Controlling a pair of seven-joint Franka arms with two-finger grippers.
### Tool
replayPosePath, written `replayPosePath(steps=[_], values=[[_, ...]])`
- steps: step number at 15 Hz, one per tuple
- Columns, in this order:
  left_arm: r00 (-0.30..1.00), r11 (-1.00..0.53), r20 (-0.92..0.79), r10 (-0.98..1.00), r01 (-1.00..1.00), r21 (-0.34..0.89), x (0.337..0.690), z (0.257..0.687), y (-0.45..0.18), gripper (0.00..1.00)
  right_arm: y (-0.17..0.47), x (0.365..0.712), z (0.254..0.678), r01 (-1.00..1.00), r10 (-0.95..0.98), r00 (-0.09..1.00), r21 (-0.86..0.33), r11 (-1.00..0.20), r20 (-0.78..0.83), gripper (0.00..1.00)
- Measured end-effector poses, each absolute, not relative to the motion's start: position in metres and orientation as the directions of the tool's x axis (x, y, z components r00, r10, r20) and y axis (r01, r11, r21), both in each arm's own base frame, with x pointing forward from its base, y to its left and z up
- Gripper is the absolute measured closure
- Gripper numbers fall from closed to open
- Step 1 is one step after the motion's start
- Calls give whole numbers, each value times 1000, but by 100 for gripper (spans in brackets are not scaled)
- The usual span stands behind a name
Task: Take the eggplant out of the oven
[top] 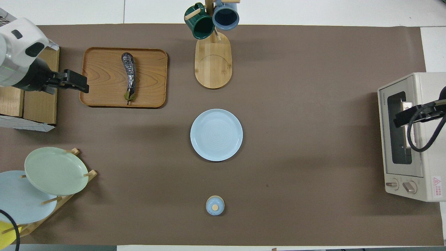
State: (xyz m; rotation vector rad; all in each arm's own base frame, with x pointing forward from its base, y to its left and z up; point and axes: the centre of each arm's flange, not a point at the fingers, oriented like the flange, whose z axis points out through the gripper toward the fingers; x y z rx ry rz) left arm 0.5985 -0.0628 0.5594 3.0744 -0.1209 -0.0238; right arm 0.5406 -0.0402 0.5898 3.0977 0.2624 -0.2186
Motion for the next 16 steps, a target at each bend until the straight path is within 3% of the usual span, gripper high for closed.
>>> replayPosePath(steps=[3, 6, 10, 16], values=[[996, -996, -27, -80, -79, 43, 563, 588, -58, 0, -41, 538, 590, 167, 164, 976, 13, -986, -141, 0], [996, -997, -53, -72, -70, 41, 545, 581, -57, 0, -40, 538, 590, 170, 166, 976, 13, -985, -139, 0], [991, -998, -121, -49, -45, 35, 535, 570, -63, 0, -39, 538, 590, 172, 168, 976, 13, -985, -138, 0], [992, -998, -115, -51, -47, 35, 532, 598, -63, 0, -56, 536, 606, 140, 138, 985, 19, -990, -107, 0]])
